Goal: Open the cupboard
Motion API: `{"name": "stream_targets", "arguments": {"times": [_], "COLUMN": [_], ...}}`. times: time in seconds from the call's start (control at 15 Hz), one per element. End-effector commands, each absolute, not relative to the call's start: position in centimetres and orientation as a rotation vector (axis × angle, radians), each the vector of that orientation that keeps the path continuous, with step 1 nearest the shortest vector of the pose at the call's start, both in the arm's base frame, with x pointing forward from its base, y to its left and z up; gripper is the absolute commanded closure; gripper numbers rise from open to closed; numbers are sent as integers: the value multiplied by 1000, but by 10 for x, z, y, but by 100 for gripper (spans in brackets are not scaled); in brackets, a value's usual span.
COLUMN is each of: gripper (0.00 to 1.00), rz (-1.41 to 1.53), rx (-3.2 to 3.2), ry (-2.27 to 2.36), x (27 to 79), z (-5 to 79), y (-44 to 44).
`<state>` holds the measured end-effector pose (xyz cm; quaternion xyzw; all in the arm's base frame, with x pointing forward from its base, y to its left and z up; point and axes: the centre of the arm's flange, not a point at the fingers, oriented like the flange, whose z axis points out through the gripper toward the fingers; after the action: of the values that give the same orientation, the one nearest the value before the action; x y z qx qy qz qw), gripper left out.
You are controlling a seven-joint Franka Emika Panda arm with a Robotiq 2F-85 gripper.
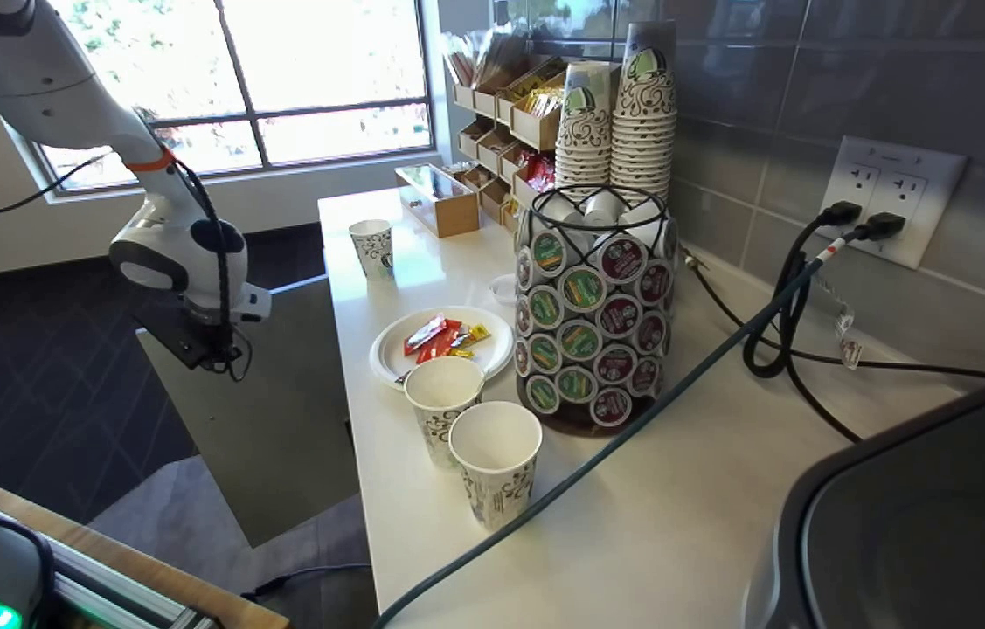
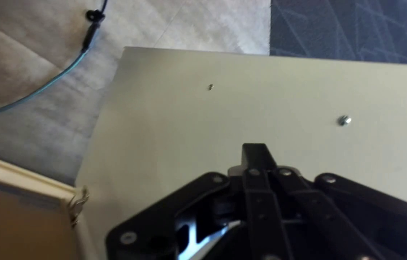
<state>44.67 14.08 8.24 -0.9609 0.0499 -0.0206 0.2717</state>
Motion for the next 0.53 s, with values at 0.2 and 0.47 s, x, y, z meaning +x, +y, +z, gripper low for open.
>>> {"name": "stream_targets", "arguments": {"times": [0.2, 0.47], "gripper": [74, 51], "rz": [-222, -250], "rx": [-2696, -2712], "ry": [581, 803], "x": [384, 333], "z": [170, 196], "y": [32, -8]}}
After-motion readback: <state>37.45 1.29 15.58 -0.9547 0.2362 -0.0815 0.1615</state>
